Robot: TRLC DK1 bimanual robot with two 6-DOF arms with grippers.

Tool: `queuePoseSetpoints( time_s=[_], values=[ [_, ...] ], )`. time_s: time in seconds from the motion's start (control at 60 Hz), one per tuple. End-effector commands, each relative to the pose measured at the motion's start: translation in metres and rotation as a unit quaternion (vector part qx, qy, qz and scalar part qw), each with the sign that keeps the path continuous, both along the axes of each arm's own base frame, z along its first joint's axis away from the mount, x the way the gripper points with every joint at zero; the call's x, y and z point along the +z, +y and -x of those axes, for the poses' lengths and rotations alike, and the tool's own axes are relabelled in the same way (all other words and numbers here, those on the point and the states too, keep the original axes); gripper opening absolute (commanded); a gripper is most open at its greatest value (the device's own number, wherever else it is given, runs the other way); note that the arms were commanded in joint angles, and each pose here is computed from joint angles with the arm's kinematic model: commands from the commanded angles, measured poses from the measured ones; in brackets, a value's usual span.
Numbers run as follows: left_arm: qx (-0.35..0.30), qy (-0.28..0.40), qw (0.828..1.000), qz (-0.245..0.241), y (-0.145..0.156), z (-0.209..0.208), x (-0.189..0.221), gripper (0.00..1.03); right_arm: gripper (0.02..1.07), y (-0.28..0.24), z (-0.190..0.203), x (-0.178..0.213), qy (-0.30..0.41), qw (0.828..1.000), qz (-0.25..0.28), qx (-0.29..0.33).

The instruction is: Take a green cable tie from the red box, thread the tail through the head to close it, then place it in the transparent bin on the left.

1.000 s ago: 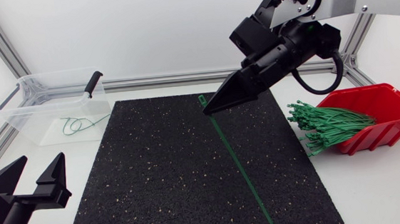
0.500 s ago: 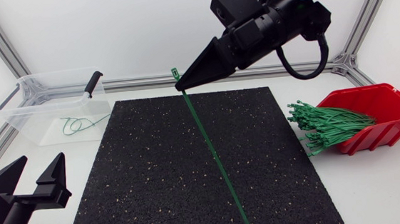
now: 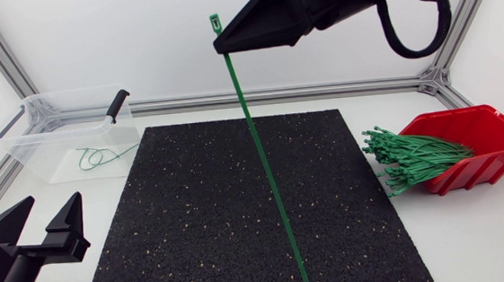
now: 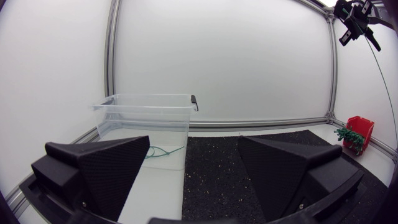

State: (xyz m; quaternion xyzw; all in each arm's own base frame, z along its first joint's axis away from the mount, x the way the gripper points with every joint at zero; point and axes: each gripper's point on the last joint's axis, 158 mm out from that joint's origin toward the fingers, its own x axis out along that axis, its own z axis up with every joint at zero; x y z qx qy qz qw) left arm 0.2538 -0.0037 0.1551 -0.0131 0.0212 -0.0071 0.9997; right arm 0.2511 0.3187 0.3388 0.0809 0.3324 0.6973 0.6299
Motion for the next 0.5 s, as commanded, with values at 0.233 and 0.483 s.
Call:
queuePoseSetpoints(
  time_s=[0.233, 0.483],
  values=[
    [-0.016, 0.015, 1.000, 0.005, -0.008, 0.000, -0.014, 0.99, 0.08, 0.003, 0.002, 0.002, 0.006, 1.000, -0.003, 0.004],
    [-0.004, 0.060, 0.998, 0.015, -0.003, -0.013, 0.013, 0.99, 0.08, 0.004, 0.001, -0.004, 0.005, 1.000, 0.002, 0.005]
  ],
)
